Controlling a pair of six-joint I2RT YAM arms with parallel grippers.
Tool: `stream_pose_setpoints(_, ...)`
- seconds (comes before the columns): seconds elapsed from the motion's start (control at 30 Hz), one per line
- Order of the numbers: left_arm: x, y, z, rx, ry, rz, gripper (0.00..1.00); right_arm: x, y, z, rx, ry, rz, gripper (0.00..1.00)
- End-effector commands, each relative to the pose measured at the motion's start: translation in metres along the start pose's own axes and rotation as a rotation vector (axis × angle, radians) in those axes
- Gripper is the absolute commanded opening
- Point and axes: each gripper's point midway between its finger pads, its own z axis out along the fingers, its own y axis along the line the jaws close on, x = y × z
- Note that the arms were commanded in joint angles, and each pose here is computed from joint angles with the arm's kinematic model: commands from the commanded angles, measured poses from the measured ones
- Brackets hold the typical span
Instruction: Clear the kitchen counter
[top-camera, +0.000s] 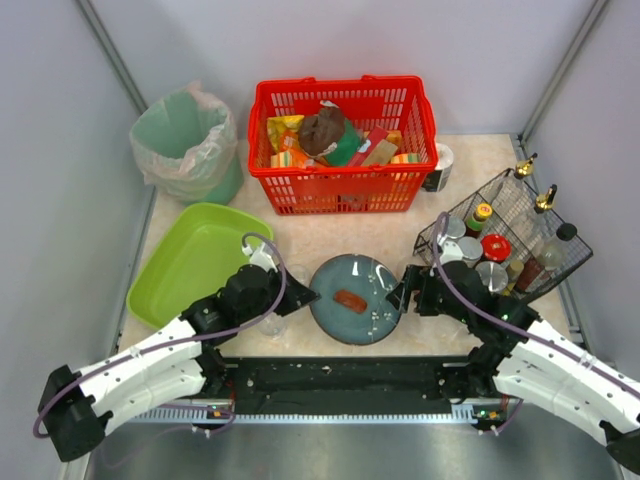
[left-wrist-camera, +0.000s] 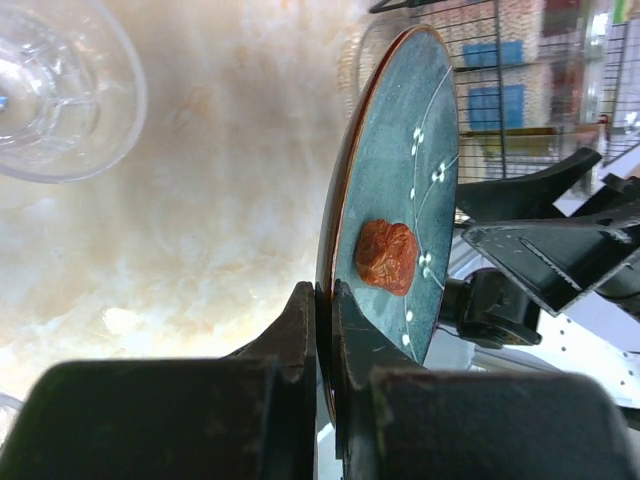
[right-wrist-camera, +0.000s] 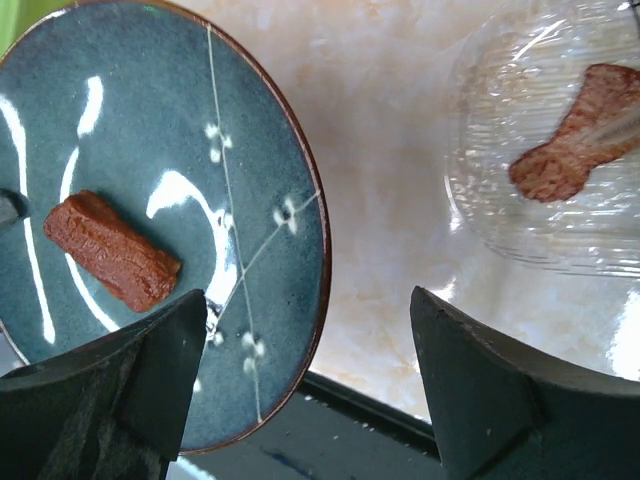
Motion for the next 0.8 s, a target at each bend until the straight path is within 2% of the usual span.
stream_pose_setpoints(0.0, -0.042, -0.113, -0.042, 0.354, -0.108, -0.025, 0.0, -0.03, 0.038, -0.018, -0.129, -0.064, 0.076, 0.8)
stream_pose_setpoints(0.13, -0.047, -0.121, -0.05, 0.356, -0.112, -0.041, 0.0, -0.036, 0.057, -0.023, -0.212, -0.074, 0.141, 0.78)
stream_pose_setpoints(0.23, -0.051, -0.128, -0.056, 0.378, -0.126, -0.056, 0.0, -0.042, 0.069, -0.027, -0.266, -0.085, 0.186, 0.71)
stream_pose_setpoints(0.27, -0.052, -0.132, -0.057, 0.389, -0.13, -0.057, 0.0, -0.044, 0.071, -0.027, -0.275, -0.088, 0.203, 0.64)
stream_pose_setpoints(0.47, -0.058, -0.144, -0.064, 0.412, -0.143, -0.021, 0.0, -0.051, 0.088, -0.035, -0.359, -0.095, 0.27, 0.05)
stream_pose_setpoints(0.5, -0.058, -0.144, -0.064, 0.411, -0.146, -0.005, 0.0, -0.052, 0.091, -0.036, -0.369, -0.091, 0.278, 0.0)
stream_pose_setpoints(0.63, -0.062, -0.146, -0.069, 0.419, -0.173, 0.039, 0.0, -0.056, 0.101, -0.042, -0.416, -0.091, 0.32, 0.0)
stream_pose_setpoints(0.77, -0.061, -0.139, -0.069, 0.399, -0.178, 0.056, 0.27, -0.067, 0.108, -0.053, -0.457, -0.121, 0.36, 0.0)
